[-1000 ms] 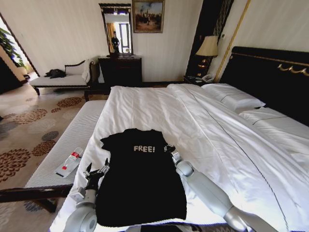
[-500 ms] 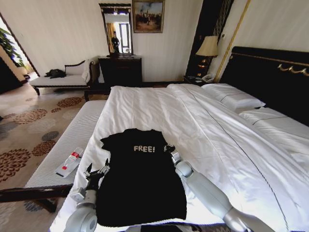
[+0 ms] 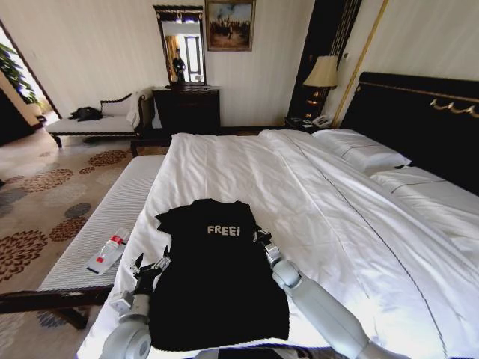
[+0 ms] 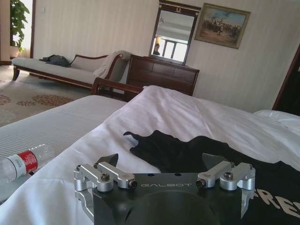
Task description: Fold the clothes on the bed.
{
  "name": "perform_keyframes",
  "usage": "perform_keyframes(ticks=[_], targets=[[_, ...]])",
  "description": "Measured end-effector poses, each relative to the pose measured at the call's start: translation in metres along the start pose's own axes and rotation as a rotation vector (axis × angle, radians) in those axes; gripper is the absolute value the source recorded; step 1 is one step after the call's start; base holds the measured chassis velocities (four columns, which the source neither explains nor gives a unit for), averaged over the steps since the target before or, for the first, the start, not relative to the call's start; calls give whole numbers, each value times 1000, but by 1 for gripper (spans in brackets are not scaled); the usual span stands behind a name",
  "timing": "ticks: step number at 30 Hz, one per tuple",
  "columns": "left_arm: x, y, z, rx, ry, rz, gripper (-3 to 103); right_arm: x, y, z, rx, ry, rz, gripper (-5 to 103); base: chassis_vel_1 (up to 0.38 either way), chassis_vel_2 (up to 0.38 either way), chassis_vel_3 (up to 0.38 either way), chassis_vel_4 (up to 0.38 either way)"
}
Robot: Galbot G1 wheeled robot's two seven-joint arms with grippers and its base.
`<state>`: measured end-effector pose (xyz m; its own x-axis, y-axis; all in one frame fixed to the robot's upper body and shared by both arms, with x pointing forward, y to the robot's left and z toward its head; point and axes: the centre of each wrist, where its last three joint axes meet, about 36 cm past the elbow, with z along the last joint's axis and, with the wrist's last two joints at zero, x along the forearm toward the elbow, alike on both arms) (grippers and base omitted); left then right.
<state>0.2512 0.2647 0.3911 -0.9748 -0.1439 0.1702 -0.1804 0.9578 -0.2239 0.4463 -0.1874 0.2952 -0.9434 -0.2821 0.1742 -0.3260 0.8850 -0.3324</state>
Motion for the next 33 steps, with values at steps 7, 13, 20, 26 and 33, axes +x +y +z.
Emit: perform_keyframes(ticks=[7,13,20,26,33], targets=[[1,1,-1,-2,-3,-2,100,-16,11,-11,-11,-29,18,24,0,0,0,0],[2,0,-2,-3,2,-2,100,-10,19,-18,-7,-48,-13,46,0,0,0,0],[-8,-1,-7,-2,-2,5,100,16,6,-22,-19,-61,-51,73,0,0,0,0],[-29,2,-17,15,28,-2,100,39,-24,-40,-109,-86,34,94,0,0,0,0],[-82,17,-37,106,110,2,100,70,-80,-33,-164,-53,213,100,0,0,0,0]])
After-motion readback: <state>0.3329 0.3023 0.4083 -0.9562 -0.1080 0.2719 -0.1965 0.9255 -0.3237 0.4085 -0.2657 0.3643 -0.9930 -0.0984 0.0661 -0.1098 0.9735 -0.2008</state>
